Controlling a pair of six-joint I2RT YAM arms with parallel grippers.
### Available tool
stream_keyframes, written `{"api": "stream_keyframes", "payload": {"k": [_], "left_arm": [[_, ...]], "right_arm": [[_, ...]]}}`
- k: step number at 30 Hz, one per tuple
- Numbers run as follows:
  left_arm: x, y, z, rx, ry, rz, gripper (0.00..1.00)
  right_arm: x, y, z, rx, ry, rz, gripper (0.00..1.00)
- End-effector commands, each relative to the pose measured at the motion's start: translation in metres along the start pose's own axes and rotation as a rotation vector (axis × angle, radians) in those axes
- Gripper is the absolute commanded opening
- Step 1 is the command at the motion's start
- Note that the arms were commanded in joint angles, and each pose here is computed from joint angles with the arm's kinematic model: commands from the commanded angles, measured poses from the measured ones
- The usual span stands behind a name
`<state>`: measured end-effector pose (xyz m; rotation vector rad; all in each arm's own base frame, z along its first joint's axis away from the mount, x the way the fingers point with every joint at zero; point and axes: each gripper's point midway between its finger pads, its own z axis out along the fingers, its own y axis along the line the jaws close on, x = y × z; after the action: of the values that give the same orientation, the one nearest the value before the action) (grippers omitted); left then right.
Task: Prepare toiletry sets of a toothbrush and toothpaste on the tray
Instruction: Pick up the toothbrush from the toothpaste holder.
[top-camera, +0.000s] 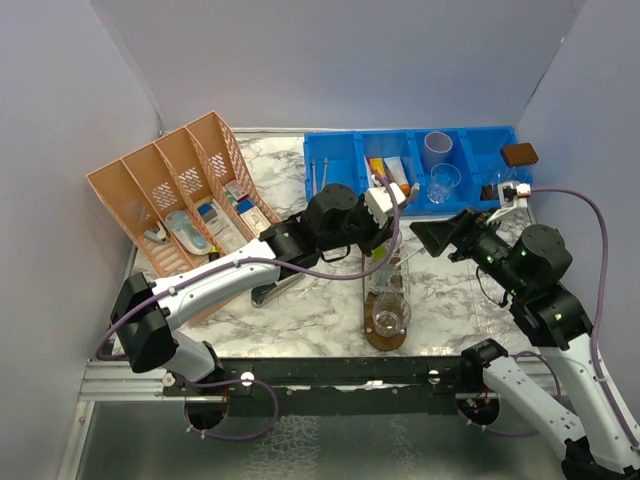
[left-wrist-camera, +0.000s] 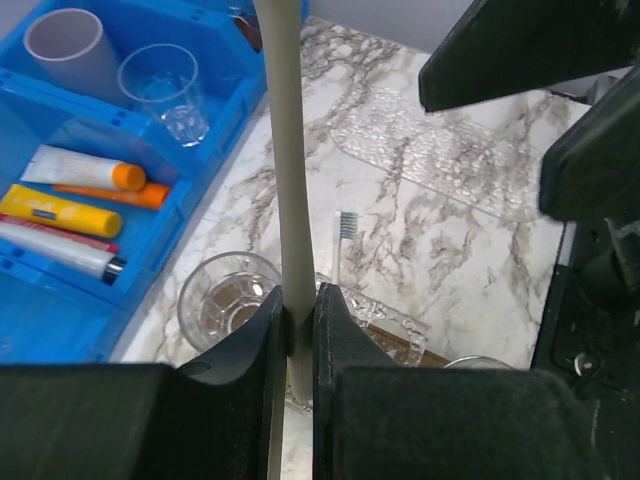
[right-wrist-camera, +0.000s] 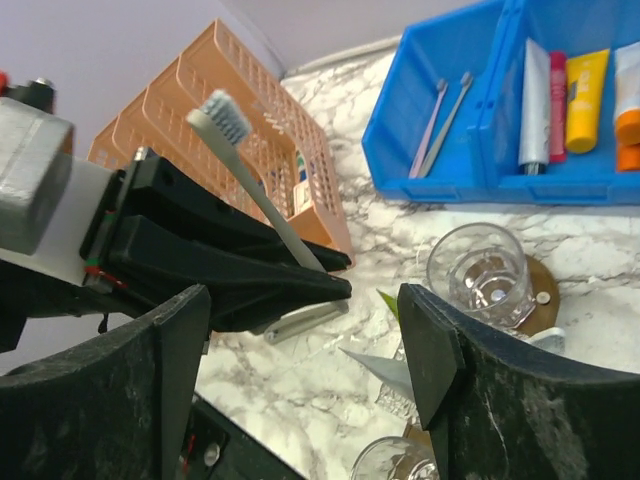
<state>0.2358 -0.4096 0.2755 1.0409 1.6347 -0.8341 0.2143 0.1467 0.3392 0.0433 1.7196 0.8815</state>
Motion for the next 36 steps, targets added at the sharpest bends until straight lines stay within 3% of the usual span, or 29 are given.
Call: {"api": "stream_keyframes", "payload": {"k": [1, 9, 22, 33, 36], "left_arm": [[-0.014, 0.012, -0.013, -0.099, -0.023, 0.093, 0.00], [-0.006, 0.009, -0.008, -0.119, 0.017, 0.126, 0.00], [0.001, 0.021, -0.008, -0.215, 0.058, 0.171, 0.00], [0.003, 0.029, -0.009, -0.267, 0.078, 0.190, 0.00], [0.002, 0.032, -0.012, -0.287, 0.073, 0.184, 0.12]], "right_arm": [[0.014, 0.015, 0.006, -0.078, 0.113, 0.008, 0.74], [-0.002, 0.038, 0.030, -0.210, 0.099, -0.081, 0.58], [-0.017, 0.022, 0.054, -0.094, 0.098, -0.147, 0.20], [-0.012, 0.017, 0.060, -0.087, 0.124, -0.169, 0.01], [-0.016, 0.016, 0.055, -0.079, 0.104, -0.189, 0.01]]}}
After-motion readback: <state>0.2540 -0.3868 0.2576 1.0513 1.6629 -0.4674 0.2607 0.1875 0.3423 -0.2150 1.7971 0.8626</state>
